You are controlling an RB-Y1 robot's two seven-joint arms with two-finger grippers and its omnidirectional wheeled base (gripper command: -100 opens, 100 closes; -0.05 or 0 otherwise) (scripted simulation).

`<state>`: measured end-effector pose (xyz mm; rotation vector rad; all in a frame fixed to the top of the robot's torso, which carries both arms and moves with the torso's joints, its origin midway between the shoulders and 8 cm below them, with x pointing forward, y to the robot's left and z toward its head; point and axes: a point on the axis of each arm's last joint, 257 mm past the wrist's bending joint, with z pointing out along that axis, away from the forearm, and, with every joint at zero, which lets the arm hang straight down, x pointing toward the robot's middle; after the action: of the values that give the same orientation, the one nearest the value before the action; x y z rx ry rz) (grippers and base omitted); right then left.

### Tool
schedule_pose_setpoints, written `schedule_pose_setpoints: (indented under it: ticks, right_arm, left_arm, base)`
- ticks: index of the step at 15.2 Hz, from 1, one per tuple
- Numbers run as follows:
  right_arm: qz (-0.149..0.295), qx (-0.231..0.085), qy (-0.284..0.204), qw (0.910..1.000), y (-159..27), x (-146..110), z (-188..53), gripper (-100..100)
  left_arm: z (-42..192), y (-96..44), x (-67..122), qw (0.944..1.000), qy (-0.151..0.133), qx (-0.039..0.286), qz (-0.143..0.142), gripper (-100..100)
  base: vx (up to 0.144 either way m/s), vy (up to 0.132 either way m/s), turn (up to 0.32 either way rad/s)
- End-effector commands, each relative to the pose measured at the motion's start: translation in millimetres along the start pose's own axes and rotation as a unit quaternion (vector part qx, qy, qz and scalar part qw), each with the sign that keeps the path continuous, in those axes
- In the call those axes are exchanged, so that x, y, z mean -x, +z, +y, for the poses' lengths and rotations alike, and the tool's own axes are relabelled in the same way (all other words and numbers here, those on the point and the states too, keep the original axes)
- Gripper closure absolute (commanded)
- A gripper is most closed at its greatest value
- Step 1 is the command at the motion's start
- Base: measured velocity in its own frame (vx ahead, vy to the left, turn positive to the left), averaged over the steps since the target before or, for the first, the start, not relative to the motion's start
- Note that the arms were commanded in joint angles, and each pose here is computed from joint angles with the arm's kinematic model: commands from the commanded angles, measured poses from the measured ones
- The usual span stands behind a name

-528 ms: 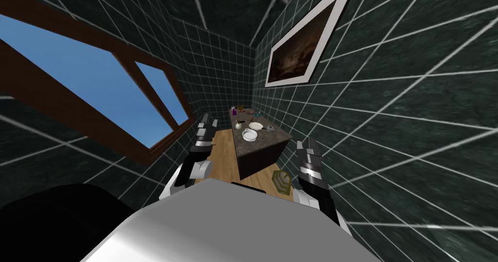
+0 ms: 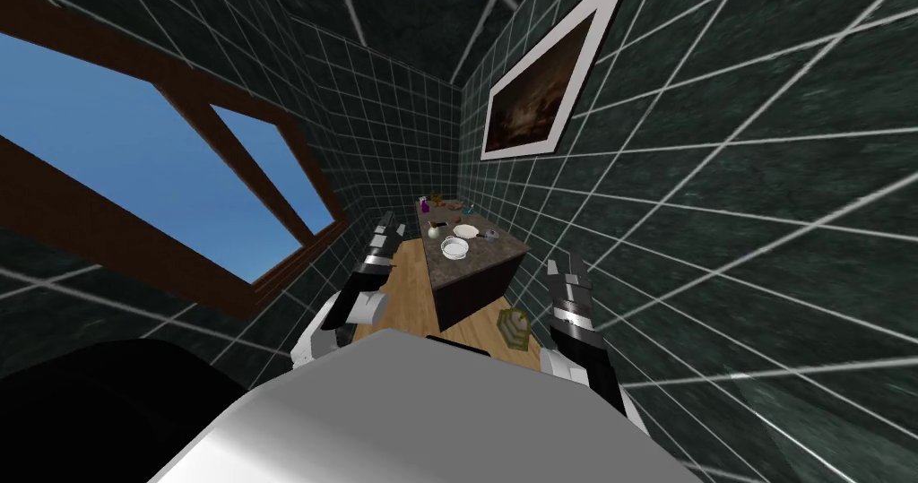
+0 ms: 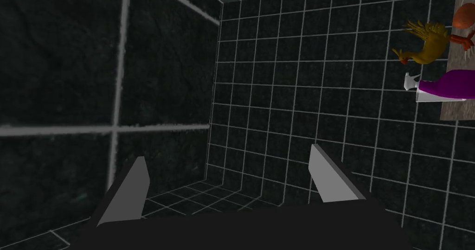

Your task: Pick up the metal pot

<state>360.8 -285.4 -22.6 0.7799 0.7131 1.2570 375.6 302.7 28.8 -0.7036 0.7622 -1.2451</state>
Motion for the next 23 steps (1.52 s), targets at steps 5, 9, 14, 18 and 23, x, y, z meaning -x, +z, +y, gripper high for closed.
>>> schedule_pose_setpoints:
  ticks: [5,9,14,18,23]
  right_arm:
    - [0.0,0.0,0.0,1.0,0.0,0,0,0]
    - [0.0,0.0,0.0,1.0,0.0,0,0,0]
    - [0.0,0.0,0.0,1.0,0.0,0,0,0]
    - [0.0,0.0,0.0,1.0,0.0,0,0,0]
    - [0.0,0.0,0.0,1.0,0.0,0,0,0]
  left_arm:
    - [42,5.5,12.7,0.9974,0.022,0.068,0.003,-100]
    - [64,5.2,19.3,0.994,0.028,0.106,0.001,-100]
    - [93,5.3,34.0,0.9869,0.041,0.156,-0.005,-100]
    - [112,2.9,43.1,0.9806,0.046,0.19,-0.011,-100]
    - [141,-1.0,62.4,0.9681,0.056,0.243,-0.023,-100]
  base:
    - [-0.011,-0.009,-0.127]
    - [-0.01,-0.01,-0.13]
    - [-0.007,-0.009,-0.121]
    - [-0.004,-0.007,-0.105]
    - [-0.003,-0.008,-0.134]
